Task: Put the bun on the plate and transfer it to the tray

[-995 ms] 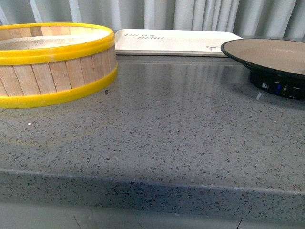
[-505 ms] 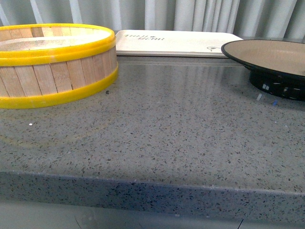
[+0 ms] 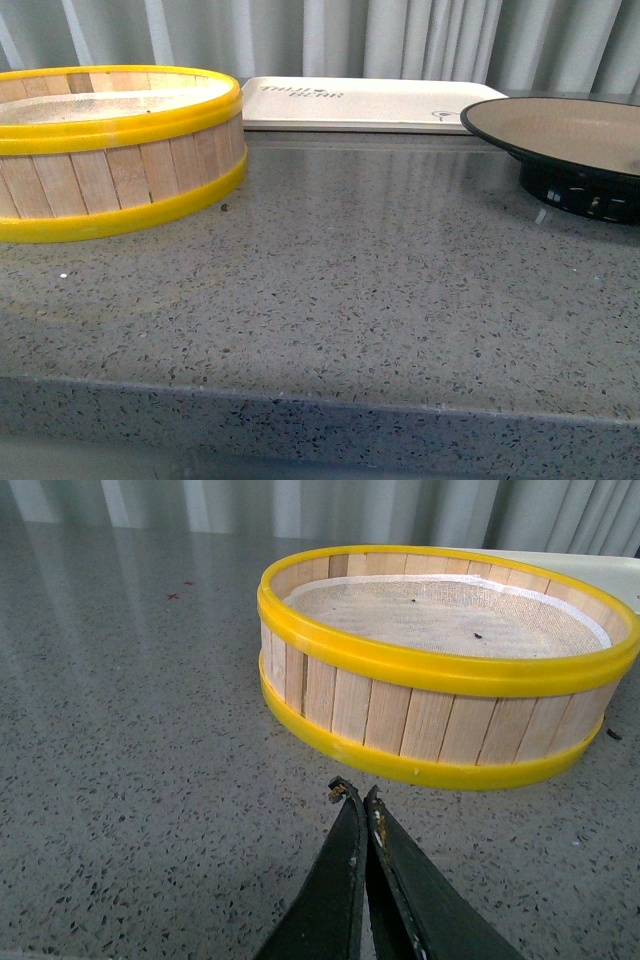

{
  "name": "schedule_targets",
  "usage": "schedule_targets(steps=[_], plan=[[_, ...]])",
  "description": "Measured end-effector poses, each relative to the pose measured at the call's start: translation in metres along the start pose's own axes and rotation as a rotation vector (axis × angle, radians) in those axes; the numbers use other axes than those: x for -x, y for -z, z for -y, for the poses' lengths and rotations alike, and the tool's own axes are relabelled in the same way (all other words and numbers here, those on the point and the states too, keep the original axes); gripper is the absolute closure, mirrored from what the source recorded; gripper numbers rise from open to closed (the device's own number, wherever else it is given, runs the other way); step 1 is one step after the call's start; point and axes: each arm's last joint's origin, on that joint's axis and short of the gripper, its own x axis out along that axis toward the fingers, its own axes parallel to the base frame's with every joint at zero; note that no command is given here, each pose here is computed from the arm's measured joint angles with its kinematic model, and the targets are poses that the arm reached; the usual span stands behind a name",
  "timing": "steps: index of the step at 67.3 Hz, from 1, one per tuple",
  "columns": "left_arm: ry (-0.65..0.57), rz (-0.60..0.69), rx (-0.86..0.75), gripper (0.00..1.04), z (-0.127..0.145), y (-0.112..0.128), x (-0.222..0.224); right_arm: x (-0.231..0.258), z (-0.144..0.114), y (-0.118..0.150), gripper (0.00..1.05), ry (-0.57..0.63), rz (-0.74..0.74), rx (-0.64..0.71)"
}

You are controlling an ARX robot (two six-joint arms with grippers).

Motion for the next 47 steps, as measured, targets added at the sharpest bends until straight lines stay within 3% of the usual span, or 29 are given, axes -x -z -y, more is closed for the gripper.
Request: schedule_targets(steps=[47], plan=[[0.000, 0.027, 0.000, 1.01, 0.000, 0.022, 0.026, 0.000, 0.000, 0.000, 0.08, 0.000, 0.000, 0.000]])
